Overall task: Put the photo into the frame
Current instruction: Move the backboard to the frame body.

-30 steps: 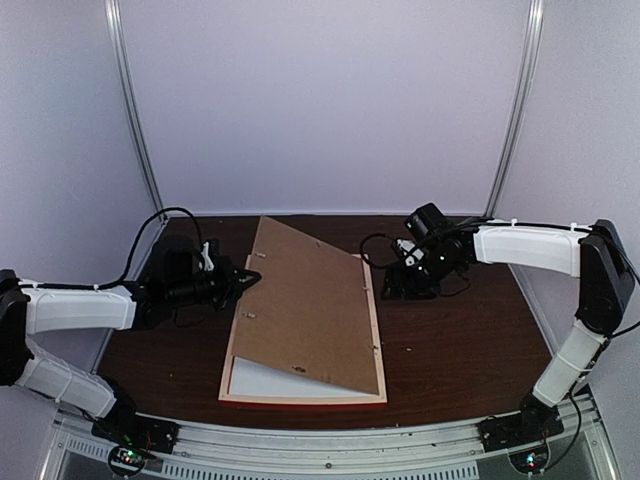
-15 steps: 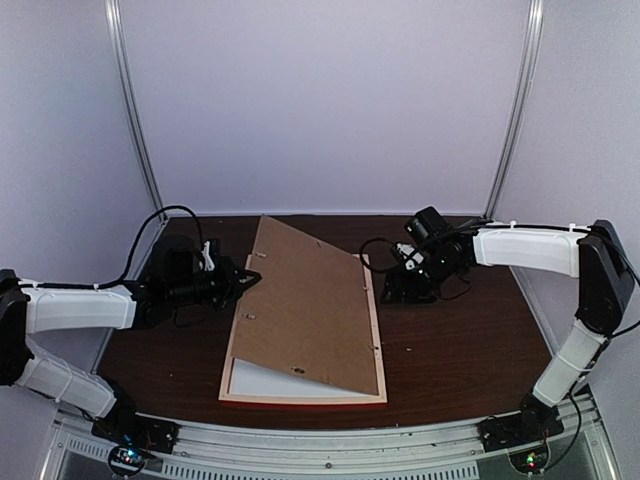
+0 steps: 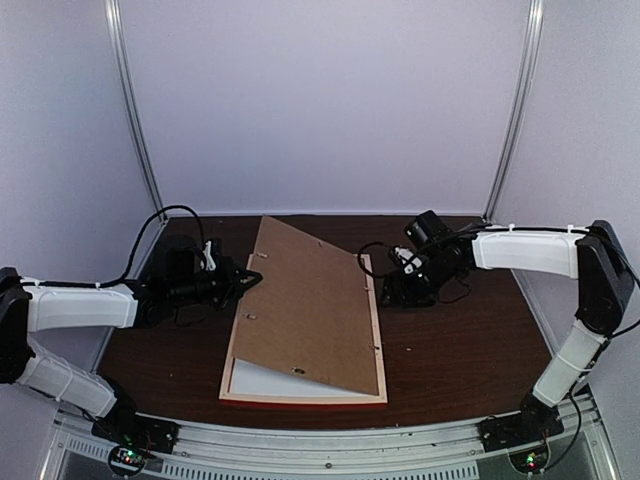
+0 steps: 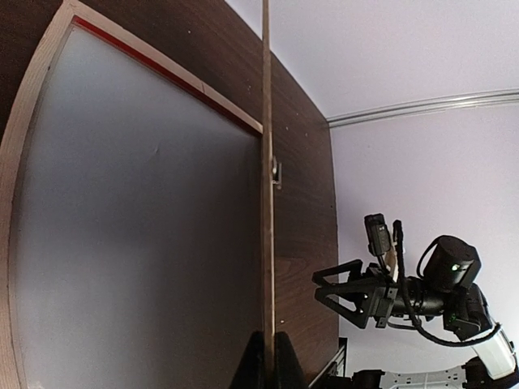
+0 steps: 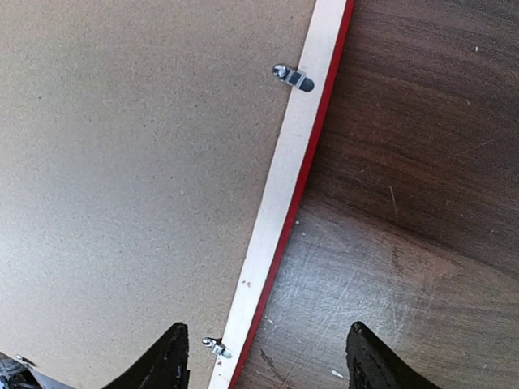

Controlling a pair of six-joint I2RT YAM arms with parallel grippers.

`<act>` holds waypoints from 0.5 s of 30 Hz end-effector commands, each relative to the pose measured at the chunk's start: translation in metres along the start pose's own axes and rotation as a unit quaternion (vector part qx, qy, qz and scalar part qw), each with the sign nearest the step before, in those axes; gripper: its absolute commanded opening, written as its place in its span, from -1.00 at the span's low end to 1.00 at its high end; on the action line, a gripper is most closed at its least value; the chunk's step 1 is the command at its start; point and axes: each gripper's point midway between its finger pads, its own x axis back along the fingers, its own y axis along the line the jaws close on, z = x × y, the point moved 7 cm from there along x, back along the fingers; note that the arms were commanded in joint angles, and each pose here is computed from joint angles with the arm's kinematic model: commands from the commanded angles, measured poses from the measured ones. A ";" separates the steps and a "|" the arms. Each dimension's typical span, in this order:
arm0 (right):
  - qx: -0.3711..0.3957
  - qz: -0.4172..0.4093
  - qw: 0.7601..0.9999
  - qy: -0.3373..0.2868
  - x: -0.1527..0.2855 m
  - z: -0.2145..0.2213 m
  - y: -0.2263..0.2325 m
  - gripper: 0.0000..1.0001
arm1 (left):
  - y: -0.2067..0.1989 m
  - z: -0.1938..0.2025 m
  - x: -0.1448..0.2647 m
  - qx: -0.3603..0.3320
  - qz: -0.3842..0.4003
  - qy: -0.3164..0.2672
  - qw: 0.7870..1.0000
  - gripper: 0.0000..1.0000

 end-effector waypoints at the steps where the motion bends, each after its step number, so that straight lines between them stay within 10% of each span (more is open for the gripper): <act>1: 0.039 -0.033 0.999 0.008 -0.004 0.009 0.015 0.32 | -0.013 0.001 -0.003 -0.020 0.032 0.009 0.999 -1.00; 15: 0.102 -0.077 0.990 0.054 -0.024 0.041 0.045 0.32 | -0.013 0.001 -0.003 -0.020 0.030 0.011 0.999 -1.00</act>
